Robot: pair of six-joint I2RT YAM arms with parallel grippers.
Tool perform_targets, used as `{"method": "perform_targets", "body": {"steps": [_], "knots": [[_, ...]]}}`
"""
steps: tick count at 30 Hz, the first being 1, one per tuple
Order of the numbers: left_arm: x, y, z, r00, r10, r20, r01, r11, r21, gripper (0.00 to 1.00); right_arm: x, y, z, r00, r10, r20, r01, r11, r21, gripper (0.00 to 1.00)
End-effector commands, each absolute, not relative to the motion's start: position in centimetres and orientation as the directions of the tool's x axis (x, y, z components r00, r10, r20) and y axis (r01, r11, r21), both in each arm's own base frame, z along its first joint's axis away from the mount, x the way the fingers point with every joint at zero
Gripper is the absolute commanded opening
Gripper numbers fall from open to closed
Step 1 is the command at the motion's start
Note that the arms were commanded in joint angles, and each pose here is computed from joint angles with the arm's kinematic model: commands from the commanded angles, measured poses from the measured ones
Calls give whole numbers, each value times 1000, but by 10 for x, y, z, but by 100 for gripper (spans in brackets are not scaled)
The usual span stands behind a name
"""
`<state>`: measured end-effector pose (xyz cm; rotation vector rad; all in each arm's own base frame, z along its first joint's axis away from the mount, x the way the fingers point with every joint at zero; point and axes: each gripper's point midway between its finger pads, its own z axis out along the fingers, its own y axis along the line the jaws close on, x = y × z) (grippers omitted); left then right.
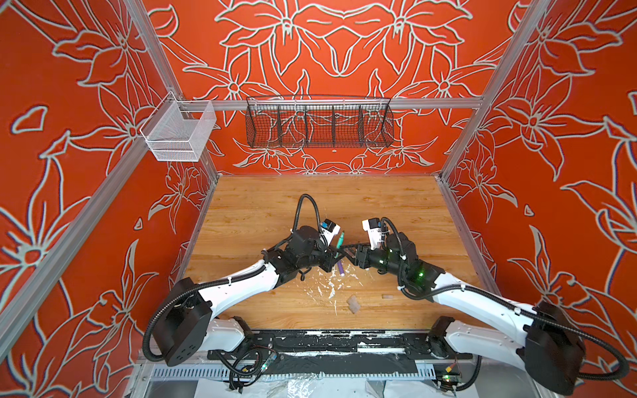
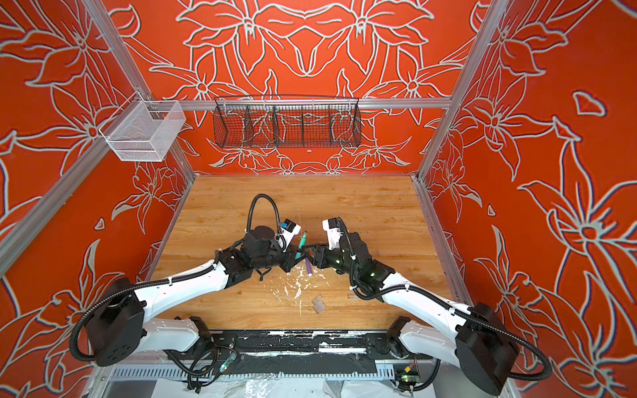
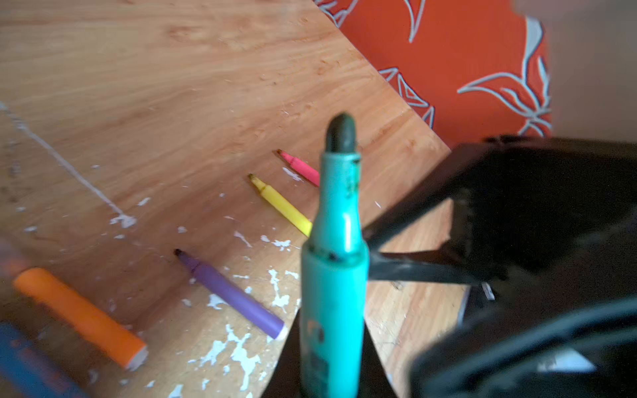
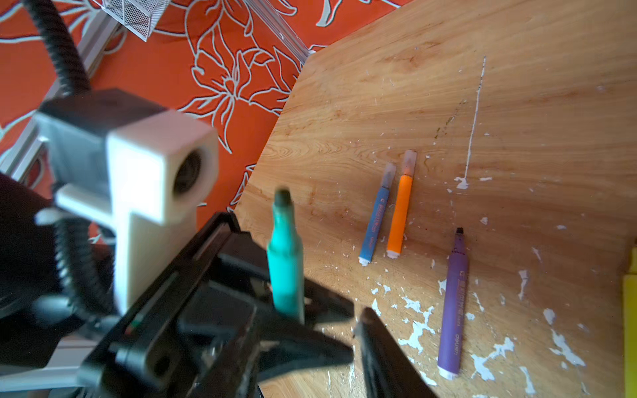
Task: Insert the pens into the pen caps
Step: 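Move the right gripper away toward the translucent caps near the robot, then lower the right gripper and close it on a translucent cap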
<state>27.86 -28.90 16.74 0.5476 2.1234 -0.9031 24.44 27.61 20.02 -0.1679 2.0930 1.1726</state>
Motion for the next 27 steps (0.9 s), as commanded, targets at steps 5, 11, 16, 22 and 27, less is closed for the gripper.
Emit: {"method": "perform_targets", "body": {"steps": [5, 11, 16, 22, 27], "knots": [[310, -245, 189, -516, -84, -852, 485, 791, -372, 0, 255, 241, 196, -667, 226, -710, -352, 744, 568, 51], [299, -241, 202, -463, -80, -883, 533, 771, -349, 0, 232, 196, 171, -744, 198, -639, -179, 861, 475, 46], [293, -239, 208, -443, -118, -889, 544, 753, -371, 0, 181, 161, 137, -845, 166, -508, -78, 902, 425, 47], [293, -244, 206, -452, -97, -887, 563, 740, -368, 0, 141, 148, 103, -916, 144, -375, -33, 904, 427, 50], [293, -245, 205, -451, -83, -889, 569, 740, -358, 0, 129, 155, 78, -961, 81, -265, -29, 922, 385, 50]]}}
